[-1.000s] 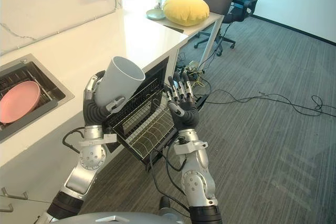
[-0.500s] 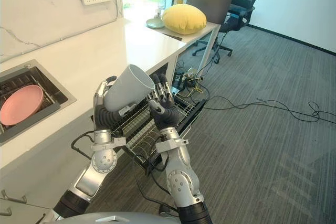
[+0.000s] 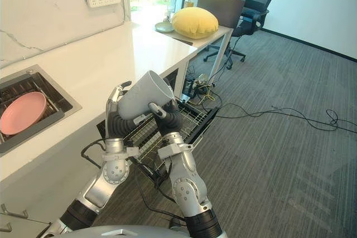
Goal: Walk over to the sink, pick up the cup, carry it to the dishwasher, place the cup inside the dishwasher, then close the dishwasher door
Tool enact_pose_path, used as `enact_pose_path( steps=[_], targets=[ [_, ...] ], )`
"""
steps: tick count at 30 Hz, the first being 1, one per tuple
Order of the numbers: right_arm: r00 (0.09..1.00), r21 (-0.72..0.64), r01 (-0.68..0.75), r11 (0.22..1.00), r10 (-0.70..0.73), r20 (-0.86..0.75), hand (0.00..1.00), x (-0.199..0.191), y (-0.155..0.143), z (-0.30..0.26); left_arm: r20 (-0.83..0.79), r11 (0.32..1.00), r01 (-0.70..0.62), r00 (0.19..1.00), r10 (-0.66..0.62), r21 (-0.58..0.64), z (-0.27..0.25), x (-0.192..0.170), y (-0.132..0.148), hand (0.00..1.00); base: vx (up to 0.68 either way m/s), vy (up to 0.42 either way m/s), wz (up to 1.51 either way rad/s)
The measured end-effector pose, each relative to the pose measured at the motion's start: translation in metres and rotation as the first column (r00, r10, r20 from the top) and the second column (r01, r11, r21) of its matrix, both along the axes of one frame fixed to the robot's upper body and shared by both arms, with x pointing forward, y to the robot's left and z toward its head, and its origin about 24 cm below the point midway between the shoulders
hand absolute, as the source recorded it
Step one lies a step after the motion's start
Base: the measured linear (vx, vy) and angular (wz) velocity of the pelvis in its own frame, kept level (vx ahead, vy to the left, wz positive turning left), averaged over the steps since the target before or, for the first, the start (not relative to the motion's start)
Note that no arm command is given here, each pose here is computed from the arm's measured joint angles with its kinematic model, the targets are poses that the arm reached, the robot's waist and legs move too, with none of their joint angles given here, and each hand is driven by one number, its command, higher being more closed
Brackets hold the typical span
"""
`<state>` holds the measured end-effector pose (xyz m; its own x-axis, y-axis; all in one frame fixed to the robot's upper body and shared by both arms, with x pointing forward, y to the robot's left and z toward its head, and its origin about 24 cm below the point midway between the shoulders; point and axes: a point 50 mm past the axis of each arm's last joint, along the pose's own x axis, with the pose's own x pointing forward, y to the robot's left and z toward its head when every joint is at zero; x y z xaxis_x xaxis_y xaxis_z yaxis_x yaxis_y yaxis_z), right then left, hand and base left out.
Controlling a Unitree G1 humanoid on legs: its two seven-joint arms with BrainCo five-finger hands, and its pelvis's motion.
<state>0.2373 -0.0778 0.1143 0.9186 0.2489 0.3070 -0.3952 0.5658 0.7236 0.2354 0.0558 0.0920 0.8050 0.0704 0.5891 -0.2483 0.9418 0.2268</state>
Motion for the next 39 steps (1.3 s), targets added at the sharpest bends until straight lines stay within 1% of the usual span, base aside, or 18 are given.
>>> enact_pose_path(
  steps=[5,15,16,21,25,39],
  targets=[
    [1.000,-0.005,-0.004,1.000,0.004,-0.007,0.00,0.000,0.000,-0.001,-0.024,1.000,0.010,1.000,-0.010,0.018,-0.006,0.001,-0.002,1.00,0.00,0.000,0.00],
    [1.000,-0.016,-0.022,1.000,0.022,-0.020,0.00,0.000,0.002,-0.002,0.000,0.998,0.028,1.000,-0.028,0.060,-0.005,-0.002,-0.007,1.00,-0.01,-0.005,-0.01],
    [0.999,-0.019,-0.027,0.999,0.027,-0.024,1.00,0.000,0.002,-0.003,0.004,0.997,0.027,1.000,-0.027,0.071,-0.006,-0.002,-0.006,1.00,0.00,0.000,0.00],
    [0.999,-0.033,-0.035,0.999,0.034,-0.031,1.00,0.000,0.002,-0.004,0.020,0.990,0.020,1.000,-0.023,0.137,-0.009,-0.002,-0.004,1.00,0.00,0.000,0.00],
    [0.999,-0.038,-0.035,0.999,0.033,-0.032,1.00,0.000,0.001,-0.004,0.025,0.988,0.006,1.000,-0.010,0.154,-0.012,-0.002,-0.004,1.00,0.00,0.000,0.00],
    [0.999,-0.017,0.008,1.000,-0.009,-0.035,1.00,0.000,0.001,-0.003,0.035,0.989,-0.008,0.999,0.003,0.146,-0.012,-0.002,-0.005,1.00,0.00,-0.001,-0.02]
  ],
)
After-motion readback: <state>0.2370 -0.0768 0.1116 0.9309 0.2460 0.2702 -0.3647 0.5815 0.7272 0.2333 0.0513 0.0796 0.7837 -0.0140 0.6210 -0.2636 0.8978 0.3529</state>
